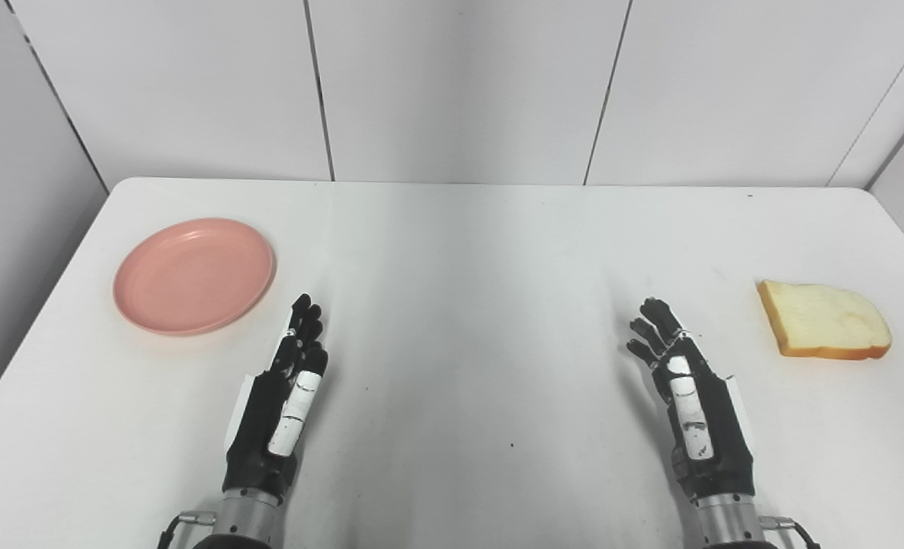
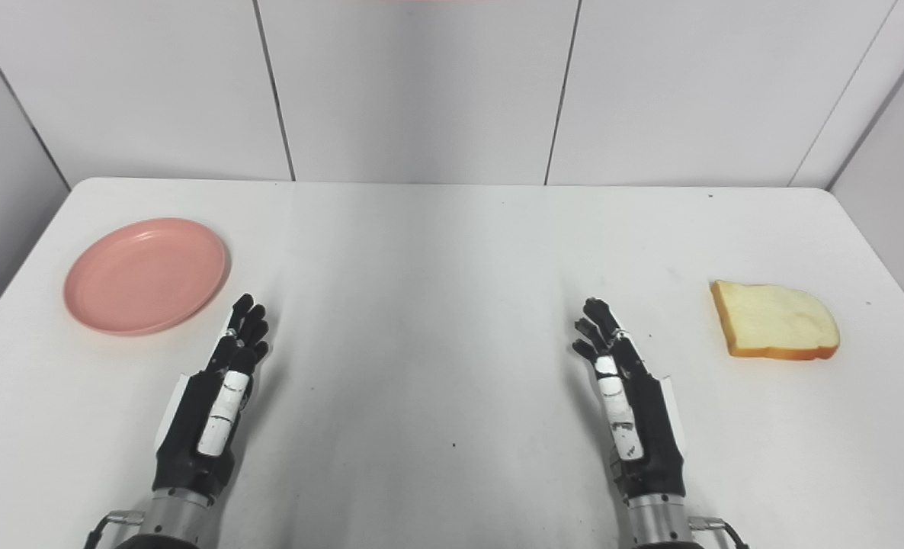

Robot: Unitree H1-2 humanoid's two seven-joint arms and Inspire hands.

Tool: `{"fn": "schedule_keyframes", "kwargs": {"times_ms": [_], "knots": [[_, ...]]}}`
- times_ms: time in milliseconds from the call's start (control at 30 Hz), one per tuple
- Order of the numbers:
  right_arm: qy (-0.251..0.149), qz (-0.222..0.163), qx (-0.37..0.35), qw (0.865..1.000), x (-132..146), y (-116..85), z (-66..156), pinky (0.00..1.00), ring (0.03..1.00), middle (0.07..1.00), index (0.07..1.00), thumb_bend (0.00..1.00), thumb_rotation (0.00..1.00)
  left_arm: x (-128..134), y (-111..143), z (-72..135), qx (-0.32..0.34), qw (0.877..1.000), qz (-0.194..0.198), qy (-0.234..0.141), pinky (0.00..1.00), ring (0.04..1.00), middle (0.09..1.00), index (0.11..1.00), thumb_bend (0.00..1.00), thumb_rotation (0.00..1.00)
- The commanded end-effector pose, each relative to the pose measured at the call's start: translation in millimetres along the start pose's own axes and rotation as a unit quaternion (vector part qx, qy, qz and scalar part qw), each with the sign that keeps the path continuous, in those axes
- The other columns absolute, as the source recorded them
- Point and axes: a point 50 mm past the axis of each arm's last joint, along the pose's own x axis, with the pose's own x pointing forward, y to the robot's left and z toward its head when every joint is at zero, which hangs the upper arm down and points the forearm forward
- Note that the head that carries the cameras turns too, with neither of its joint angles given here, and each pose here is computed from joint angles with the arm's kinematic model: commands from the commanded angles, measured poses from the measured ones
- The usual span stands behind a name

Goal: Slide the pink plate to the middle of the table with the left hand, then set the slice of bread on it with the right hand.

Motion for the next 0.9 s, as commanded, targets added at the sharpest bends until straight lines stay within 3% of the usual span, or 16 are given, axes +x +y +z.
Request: {"fn": "schedule_keyframes", "kwargs": {"times_ms": [0,867], "knots": [[0.018,0.006,-0.003,1.000,-4.9,-3.1,-8.2,0.87,0.893,0.911,0.875,0.79,0.90,7.3,0.2,13.1,0.005,1.000,-0.007,-0.029,1.00,1.000,1.000,1.000,0.79,0.85],[0.018,0.010,-0.003,1.000,-4.1,-1.6,-6.5,0.85,0.859,0.884,0.853,0.78,0.89,8.4,0.4,13.2,0.003,1.000,-0.008,-0.025,1.00,1.000,1.000,1.000,0.80,0.84]]}}
